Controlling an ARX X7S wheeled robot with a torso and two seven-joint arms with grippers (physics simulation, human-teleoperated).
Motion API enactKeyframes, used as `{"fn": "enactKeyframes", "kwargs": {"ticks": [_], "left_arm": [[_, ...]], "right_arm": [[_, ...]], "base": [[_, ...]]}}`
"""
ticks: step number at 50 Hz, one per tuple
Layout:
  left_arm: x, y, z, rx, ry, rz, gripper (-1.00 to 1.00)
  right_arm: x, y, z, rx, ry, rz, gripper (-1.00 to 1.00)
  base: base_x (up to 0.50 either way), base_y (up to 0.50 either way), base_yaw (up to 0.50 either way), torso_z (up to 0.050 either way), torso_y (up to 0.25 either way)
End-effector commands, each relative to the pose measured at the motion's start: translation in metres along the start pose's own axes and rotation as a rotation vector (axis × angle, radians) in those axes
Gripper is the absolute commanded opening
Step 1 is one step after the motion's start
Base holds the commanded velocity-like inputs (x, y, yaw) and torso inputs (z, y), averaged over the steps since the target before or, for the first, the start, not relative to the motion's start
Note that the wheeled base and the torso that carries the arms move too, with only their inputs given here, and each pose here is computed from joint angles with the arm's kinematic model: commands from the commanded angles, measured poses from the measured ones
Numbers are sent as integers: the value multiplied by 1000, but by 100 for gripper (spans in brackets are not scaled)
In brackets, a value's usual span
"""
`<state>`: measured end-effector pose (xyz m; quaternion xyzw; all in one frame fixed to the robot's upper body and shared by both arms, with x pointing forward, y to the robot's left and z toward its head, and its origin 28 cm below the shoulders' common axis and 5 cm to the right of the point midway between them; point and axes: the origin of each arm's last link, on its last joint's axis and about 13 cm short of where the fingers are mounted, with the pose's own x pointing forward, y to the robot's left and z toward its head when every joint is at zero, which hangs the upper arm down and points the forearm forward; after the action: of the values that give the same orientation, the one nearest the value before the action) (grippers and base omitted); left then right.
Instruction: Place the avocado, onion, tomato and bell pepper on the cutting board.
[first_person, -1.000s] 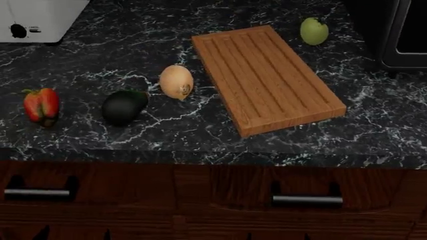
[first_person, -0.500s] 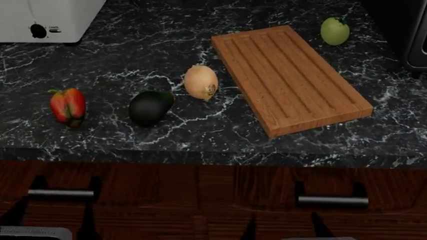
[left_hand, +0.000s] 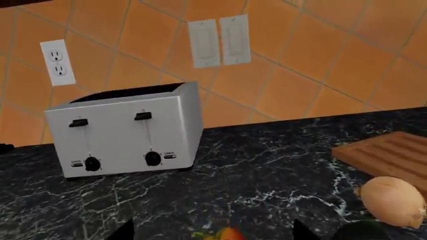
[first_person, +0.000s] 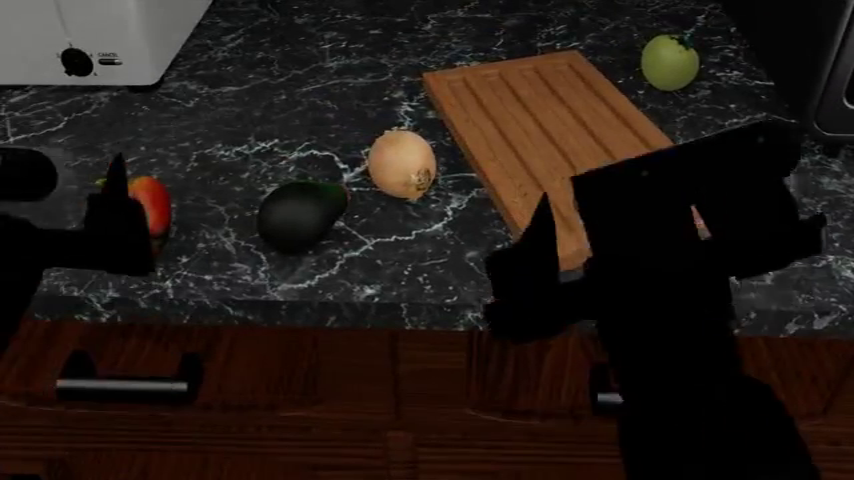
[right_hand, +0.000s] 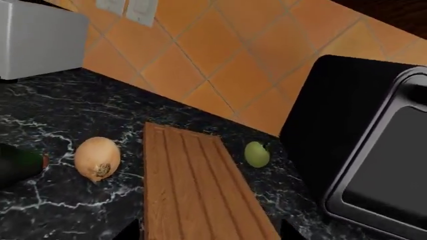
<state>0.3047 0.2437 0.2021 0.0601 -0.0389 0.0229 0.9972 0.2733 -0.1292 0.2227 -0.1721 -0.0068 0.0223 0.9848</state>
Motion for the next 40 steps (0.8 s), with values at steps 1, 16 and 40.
{"fn": "enactKeyframes", "kwargs": {"ticks": [1,16,40], "left_arm": [[44,19,75,-78,41,-9,100],[90,30,159,46,-42,-10,100],[92,29,167,12,-48,-56,100]], "right_arm": [[26,-45,71,-21,-5,8,100],[71,-89,145,-34,33,44,100],[83,-92,150,-43,51,81,100]], "base": [[0,0,0,0,0],[0,0,0,0,0],[493,0,0,0,0]]}}
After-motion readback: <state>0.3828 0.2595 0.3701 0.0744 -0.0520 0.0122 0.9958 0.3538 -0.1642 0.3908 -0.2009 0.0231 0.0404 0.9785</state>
